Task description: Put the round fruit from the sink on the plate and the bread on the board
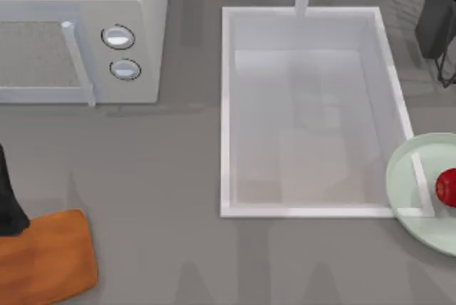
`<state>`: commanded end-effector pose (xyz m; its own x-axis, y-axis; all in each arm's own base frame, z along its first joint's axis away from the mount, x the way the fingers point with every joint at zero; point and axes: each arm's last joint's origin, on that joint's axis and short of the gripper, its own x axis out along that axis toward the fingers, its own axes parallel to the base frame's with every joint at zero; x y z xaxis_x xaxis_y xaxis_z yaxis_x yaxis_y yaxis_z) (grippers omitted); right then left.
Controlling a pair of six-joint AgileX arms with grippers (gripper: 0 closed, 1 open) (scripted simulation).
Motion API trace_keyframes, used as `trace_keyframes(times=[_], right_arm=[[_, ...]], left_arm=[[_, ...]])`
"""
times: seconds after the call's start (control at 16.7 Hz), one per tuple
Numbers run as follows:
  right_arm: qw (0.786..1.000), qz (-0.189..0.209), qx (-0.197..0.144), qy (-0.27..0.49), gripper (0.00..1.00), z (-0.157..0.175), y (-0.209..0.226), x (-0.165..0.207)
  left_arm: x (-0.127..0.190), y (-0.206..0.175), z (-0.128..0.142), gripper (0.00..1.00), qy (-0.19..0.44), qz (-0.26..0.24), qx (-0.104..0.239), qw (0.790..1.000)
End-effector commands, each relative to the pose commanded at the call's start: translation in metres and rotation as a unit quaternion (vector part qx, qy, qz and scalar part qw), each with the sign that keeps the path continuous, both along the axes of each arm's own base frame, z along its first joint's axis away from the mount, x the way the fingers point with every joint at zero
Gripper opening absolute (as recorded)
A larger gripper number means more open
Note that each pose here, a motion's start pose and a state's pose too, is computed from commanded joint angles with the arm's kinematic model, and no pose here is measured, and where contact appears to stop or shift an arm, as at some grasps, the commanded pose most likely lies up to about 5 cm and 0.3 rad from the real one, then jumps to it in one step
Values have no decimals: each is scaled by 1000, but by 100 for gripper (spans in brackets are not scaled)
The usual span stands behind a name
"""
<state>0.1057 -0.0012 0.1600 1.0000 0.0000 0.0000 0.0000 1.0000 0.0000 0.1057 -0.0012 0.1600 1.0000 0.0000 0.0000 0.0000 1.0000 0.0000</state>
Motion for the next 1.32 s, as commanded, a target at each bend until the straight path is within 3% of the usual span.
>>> trace_keyframes(times=[0.3, 0.48, 0.66, 0.9, 1.14, 1.32], right_arm=[[1000, 0, 0, 0, 100, 0, 0, 0], [1000, 0, 0, 0, 100, 0, 0, 0], [1000, 0, 0, 0, 100, 0, 0, 0], [1000, 0, 0, 0, 100, 0, 0, 0], [1000, 0, 0, 0, 100, 0, 0, 0], [1000, 0, 0, 0, 100, 0, 0, 0]], left_arm=[[1, 2, 10, 100, 31, 10, 3, 999], [6, 7, 30, 100, 103, 27, 9, 994], [25, 14, 54, 100, 215, 43, 12, 976], [74, 32, 69, 100, 398, 56, 5, 916], [129, 57, 55, 100, 563, 56, -13, 825], [157, 73, 39, 100, 646, 48, -26, 761]])
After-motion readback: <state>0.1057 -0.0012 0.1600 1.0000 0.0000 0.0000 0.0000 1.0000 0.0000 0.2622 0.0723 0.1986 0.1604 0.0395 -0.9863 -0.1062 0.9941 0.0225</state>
